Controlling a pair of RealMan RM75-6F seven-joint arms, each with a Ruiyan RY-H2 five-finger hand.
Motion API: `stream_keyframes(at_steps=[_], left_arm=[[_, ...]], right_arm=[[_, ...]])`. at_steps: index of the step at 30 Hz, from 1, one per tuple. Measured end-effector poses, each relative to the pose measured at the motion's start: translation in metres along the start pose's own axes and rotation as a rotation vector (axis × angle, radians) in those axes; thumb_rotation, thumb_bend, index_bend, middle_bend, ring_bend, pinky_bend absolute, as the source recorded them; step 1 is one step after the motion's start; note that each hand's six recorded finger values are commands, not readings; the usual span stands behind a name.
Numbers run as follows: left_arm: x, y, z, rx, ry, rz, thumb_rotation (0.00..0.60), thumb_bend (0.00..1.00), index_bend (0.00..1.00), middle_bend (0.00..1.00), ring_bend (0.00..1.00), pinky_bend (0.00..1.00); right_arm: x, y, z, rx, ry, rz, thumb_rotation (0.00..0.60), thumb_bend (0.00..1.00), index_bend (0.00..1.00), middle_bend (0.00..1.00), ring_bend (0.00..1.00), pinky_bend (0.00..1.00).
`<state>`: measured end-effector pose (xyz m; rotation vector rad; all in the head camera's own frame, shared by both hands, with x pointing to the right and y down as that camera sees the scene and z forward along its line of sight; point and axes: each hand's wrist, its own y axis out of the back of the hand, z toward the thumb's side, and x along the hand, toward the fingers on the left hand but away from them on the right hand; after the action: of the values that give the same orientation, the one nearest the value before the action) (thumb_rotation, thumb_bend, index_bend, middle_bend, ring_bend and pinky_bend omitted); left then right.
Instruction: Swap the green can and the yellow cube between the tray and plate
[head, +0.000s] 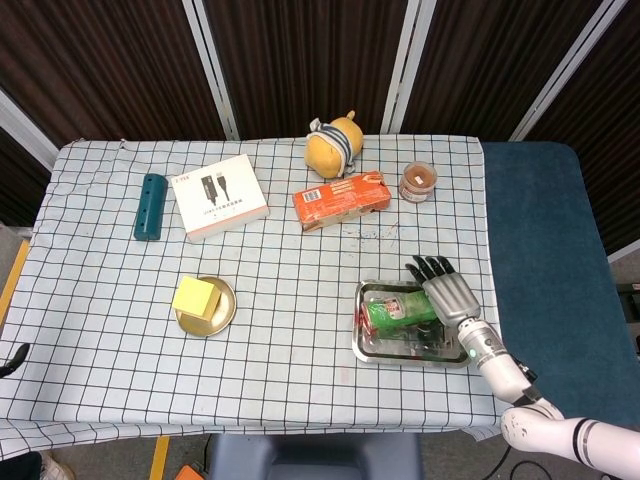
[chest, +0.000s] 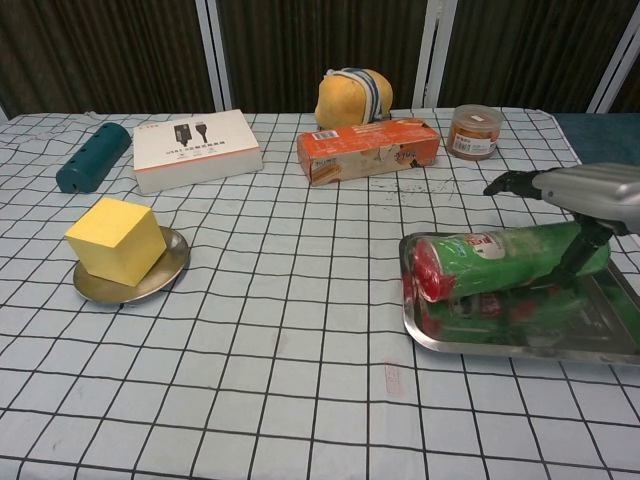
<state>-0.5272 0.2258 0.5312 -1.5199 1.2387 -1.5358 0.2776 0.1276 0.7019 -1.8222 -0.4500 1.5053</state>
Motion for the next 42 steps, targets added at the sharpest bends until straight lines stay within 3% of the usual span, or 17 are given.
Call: stream_keyframes(at_steps=[5, 8, 13, 17, 24, 29, 34, 42], left_arm=[[0.001, 0.0, -0.001, -0.006, 0.003, 0.0, 0.6, 0.29, 0.08, 0.04, 0.0, 0.15], [0.001, 0.001, -0.002, -0.008, 0.003, 0.001, 0.6, 0.29, 0.1, 0.04, 0.0, 0.15], [0.0, 0.001, -0.002, -0.011, 0.004, 0.002, 0.6, 0.29, 0.11, 0.04, 0.0, 0.15], [0.0, 0.001, -0.002, -0.013, 0.005, 0.0, 0.6, 0.29, 0.13, 0.04, 0.0, 0.16], [0.001, 0.0, -0.001, -0.009, 0.005, -0.002, 0.6, 0.29, 0.15, 0.05, 0.0, 0.17], [0.001, 0.0, 0.0, -0.008, 0.002, -0.003, 0.6, 0.29, 0.16, 0.05, 0.0, 0.17], [0.001, 0.0, 0.0, -0.003, 0.002, -0.003, 0.6, 0.29, 0.16, 0.06, 0.0, 0.18], [0.003, 0.001, 0.0, 0.03, -0.002, 0.013, 0.6, 0.29, 0.18, 0.07, 0.01, 0.19]], right_arm=[[-0.01, -0.008, 0.003, 0.012, -0.007, 0.001, 0.6, 0.01, 0.29, 0.2, 0.13, 0.05], [-0.013, -0.009, 0.002, 0.019, -0.017, -0.015, 0.6, 0.01, 0.5, 0.34, 0.31, 0.23], [-0.018, -0.009, -0.002, 0.043, -0.041, -0.064, 0.6, 0.09, 0.72, 0.51, 0.5, 0.55], [-0.019, -0.005, -0.004, 0.067, -0.055, -0.116, 0.6, 0.18, 0.85, 0.63, 0.61, 0.64], [-0.02, 0.013, 0.008, -0.011, -0.02, -0.221, 0.6, 0.23, 0.91, 0.68, 0.66, 0.68], [-0.027, 0.045, 0.035, -0.098, 0.05, -0.315, 0.6, 0.23, 0.91, 0.68, 0.66, 0.68], [-0.05, 0.073, 0.07, -0.133, 0.115, -0.353, 0.6, 0.23, 0.91, 0.68, 0.66, 0.68], [-0.094, 0.096, 0.131, -0.126, 0.193, -0.376, 0.6, 0.23, 0.91, 0.68, 0.66, 0.67]])
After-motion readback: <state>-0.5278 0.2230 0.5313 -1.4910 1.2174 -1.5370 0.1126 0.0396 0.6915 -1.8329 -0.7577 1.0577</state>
